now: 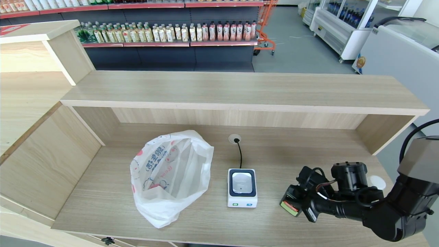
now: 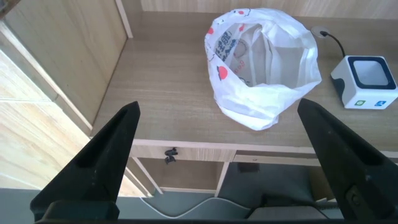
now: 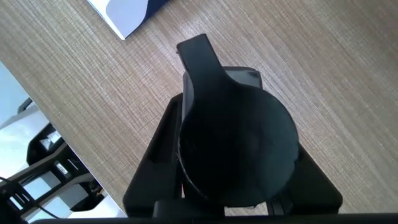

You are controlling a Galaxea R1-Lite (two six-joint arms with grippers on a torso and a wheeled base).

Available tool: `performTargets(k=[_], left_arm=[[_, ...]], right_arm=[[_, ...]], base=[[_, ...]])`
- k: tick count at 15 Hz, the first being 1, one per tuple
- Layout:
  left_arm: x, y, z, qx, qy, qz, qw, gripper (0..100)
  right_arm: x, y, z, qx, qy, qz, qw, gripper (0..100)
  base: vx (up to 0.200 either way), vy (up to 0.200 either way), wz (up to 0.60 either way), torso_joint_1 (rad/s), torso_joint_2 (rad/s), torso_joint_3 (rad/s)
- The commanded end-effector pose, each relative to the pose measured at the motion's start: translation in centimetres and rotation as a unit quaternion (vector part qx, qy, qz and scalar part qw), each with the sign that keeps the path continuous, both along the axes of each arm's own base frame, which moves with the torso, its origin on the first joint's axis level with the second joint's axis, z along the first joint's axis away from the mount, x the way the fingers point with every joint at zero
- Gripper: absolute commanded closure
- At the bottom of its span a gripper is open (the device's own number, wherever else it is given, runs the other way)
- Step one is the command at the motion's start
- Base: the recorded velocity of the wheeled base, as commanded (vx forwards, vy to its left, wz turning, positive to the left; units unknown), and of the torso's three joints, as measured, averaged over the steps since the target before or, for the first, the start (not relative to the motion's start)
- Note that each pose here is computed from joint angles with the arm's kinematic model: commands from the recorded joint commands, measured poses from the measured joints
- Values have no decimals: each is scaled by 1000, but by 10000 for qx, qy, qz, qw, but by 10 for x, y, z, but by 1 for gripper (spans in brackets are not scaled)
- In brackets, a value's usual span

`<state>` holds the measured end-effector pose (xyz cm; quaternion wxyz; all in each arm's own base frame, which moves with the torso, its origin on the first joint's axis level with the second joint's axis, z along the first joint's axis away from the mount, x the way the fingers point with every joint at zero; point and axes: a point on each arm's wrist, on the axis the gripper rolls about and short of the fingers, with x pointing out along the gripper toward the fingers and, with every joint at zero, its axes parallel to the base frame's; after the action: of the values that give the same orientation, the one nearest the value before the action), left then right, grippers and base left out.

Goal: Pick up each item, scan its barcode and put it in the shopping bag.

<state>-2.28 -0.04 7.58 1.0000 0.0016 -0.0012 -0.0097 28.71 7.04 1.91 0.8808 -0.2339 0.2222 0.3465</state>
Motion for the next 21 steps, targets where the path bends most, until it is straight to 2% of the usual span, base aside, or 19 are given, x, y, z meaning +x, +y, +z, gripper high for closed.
performTargets(k=[1,6,8,12,14,15,16,18,19,20,21], left_arm=[[0,0,0,-1,-4,-3,10000,0],[0,0,0,-1,-4,-3,10000,0],[0,0,0,-1,-4,-3,10000,0],[0,0,0,-1,-4,-3,10000,0],[0,0,0,-1,-4,-3,10000,0],[0,0,0,-1,-4,-3,10000,0],[0,0,0,-1,-4,-3,10000,0],[0,0,0,-1,-4,5,10000,0],[0,0,0,-1,-4,-3,10000,0],[0,0,0,-1,-4,-3,10000,0],[0,0,0,-1,-4,-3,10000,0]], right_arm=[[-1,-4,-2,-21,57,-79,10000,100],[-9,-13,4,6,-18,-202,9998,100],[-13,-14,24,229,-214,-314,9990,100],[-29,-16,83,1037,-843,-630,9890,100],[-50,-14,107,1132,-1343,-360,9838,100],[-68,-9,111,1056,-1584,-58,9817,100],[-78,-5,113,778,-1911,274,9781,100],[-78,-1,120,58,-2868,847,9542,100],[-79,0,119,-236,-3137,1289,9404,100],[-82,2,117,-494,-3482,2098,9123,100],[-85,2,113,-689,-3872,3011,8687,100]], base=[[0,0,0,0,0,0],[0,0,0,0,0,0],[0,0,0,0,0,0],[0,0,0,0,0,0],[0,0,0,0,0,0],[0,0,0,0,0,0],[0,0,0,0,0,0],[0,0,0,0,0,0],[0,0,0,0,0,0],[0,0,0,0,0,0],[0,0,0,0,0,0]])
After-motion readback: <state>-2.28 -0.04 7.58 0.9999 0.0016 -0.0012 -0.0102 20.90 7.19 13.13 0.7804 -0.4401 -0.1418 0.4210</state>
